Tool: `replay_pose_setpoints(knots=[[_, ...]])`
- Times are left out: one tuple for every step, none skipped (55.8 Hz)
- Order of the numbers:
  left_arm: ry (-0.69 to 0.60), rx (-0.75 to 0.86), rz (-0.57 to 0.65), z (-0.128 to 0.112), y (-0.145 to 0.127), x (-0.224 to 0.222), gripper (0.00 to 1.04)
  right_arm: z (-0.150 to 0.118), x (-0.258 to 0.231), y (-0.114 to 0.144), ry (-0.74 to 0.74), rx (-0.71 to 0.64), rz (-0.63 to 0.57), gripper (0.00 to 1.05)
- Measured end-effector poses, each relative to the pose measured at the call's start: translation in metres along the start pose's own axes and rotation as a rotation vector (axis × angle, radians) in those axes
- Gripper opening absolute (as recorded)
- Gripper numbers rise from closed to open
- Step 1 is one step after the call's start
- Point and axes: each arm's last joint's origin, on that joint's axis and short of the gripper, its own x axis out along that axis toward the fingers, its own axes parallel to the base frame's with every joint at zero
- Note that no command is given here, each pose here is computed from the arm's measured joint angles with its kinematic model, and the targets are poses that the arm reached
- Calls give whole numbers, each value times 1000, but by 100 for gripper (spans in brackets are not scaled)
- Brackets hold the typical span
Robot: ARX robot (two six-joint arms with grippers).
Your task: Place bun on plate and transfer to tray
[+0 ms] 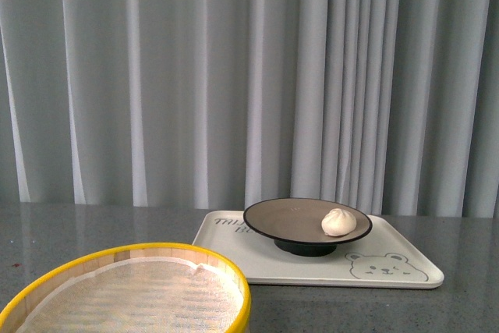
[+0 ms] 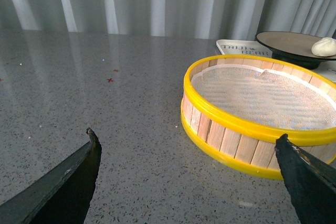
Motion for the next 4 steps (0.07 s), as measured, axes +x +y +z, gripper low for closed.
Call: replay_pose_setpoints(knots=[[0, 0, 0, 0, 0, 0, 98, 0, 0, 0, 0, 0, 0, 96], [0, 0, 0, 0, 0, 0, 98, 0, 0, 0, 0, 0, 0, 96], [0, 0, 0, 0, 0, 0, 98, 0, 0, 0, 0, 0, 0, 96], [0, 0, 0, 0, 0, 0, 98, 0, 0, 0, 0, 0, 0, 96]])
